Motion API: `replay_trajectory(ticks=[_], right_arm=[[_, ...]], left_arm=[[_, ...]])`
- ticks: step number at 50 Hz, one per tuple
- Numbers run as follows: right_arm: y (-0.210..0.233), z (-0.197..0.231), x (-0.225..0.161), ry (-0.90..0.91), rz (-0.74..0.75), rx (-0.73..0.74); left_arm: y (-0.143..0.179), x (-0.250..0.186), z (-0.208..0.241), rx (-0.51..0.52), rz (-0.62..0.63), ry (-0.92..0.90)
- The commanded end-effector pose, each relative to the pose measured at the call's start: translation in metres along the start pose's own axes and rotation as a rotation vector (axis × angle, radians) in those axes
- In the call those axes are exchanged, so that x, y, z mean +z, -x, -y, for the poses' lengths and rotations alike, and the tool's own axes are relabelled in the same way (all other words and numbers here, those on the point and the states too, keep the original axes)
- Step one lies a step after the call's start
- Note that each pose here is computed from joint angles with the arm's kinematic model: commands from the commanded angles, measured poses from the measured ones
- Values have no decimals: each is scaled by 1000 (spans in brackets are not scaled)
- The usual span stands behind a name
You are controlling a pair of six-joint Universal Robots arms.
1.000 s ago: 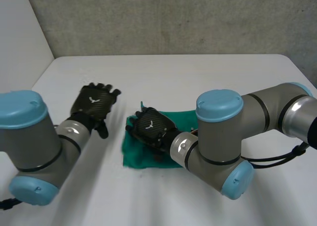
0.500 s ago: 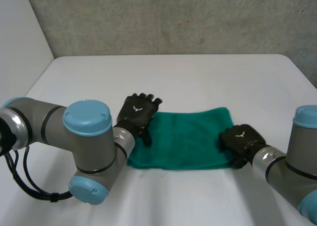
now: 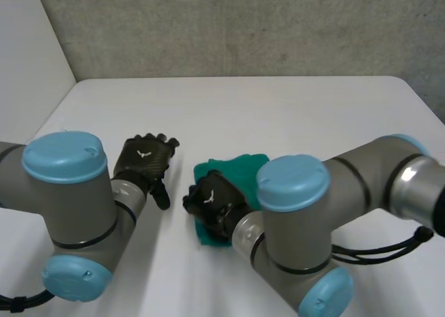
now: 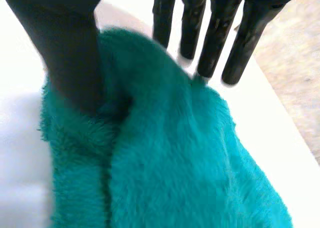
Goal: Fold the towel.
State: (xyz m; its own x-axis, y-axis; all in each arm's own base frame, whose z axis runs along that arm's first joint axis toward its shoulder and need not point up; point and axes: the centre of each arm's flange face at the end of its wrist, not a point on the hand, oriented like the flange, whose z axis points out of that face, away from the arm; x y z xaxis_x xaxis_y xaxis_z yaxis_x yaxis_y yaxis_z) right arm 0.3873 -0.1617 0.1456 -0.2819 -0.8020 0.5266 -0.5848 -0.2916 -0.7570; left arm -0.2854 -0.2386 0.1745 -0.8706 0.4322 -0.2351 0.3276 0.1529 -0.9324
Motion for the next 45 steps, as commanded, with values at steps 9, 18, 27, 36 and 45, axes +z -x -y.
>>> replay_trajectory(ticks=[9, 18, 27, 36, 45], right_arm=[[-100, -11, -35, -75, -267, 461], [-128, -56, -34, 18, -252, 672], [-114, -87, -15, 154, -195, 704], [-106, -100, 0, 194, -158, 642], [-108, -97, -2, 197, -162, 586]], left_arm=[[-31, -2, 49, -128, -84, -165], [-80, 10, 30, -196, -198, -97], [-89, 18, -16, -139, -193, 67], [-55, 21, -44, -64, -66, 218], [-52, 10, -31, -16, -82, 188]])
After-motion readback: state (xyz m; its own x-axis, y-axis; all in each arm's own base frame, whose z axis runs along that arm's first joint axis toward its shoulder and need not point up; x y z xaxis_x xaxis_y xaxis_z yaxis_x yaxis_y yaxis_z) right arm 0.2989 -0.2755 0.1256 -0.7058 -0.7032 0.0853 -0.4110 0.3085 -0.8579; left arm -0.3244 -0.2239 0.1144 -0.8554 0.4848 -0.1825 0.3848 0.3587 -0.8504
